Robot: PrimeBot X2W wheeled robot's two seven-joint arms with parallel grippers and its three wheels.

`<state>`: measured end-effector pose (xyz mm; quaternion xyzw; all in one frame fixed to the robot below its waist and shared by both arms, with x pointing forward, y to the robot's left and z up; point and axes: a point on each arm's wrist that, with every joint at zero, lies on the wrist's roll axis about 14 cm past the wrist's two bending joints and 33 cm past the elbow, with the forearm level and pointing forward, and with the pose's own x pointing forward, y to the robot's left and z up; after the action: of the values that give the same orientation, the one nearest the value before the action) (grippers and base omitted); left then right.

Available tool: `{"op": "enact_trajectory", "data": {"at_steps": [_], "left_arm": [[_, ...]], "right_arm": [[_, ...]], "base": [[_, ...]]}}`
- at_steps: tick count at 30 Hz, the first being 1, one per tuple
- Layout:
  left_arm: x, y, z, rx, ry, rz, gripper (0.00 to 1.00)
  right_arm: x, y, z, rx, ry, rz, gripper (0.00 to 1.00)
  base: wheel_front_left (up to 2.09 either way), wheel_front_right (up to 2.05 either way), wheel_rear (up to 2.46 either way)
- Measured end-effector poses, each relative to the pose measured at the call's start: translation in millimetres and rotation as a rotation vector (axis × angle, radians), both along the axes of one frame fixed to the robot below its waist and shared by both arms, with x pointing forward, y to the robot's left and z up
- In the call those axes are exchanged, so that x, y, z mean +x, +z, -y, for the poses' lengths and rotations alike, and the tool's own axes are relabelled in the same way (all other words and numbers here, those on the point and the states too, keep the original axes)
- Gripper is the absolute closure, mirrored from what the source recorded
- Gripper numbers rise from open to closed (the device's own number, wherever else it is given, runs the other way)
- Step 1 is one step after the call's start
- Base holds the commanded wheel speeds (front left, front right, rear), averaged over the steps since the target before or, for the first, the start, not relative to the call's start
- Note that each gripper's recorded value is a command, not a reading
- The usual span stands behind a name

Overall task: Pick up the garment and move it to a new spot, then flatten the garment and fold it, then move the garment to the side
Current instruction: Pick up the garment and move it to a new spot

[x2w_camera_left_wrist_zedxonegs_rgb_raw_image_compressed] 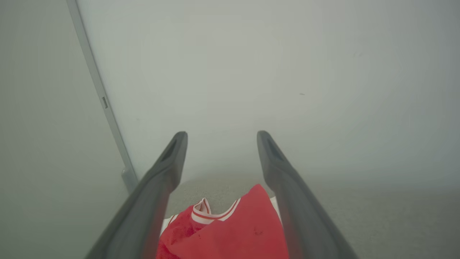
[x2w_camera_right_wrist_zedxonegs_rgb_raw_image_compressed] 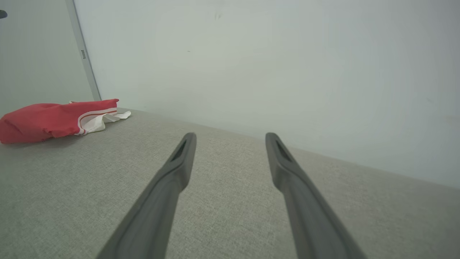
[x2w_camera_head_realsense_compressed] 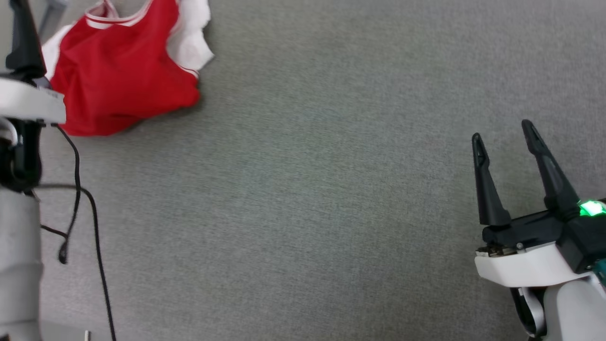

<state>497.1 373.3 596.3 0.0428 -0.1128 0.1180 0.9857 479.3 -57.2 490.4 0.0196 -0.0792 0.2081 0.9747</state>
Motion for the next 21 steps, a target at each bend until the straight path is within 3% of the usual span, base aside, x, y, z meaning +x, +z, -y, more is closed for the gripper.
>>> {"op": "enact_trajectory", "data": {"at_steps": [8,15,21], "left_arm": [[51.1,-90.4,11.8,-0.133,-0.101,-0.524,0.0],[40.0,-162.4,5.2,-0.177,-0.091,-0.942,0.0],[21.1,-212.9,11.6,-0.263,-0.085,-1.18,0.0]], "right_arm": [[12.2,-18.6,23.4,-0.029,-0.057,-0.017,0.0],[18.9,-37.6,32.9,-0.053,-0.074,-0.044,0.0],[25.0,-49.1,36.7,-0.064,-0.079,-0.055,0.0]], "base": [[0.0,0.0,0.0],[0.0,0.0,0.0],[0.0,0.0,0.0]]}}
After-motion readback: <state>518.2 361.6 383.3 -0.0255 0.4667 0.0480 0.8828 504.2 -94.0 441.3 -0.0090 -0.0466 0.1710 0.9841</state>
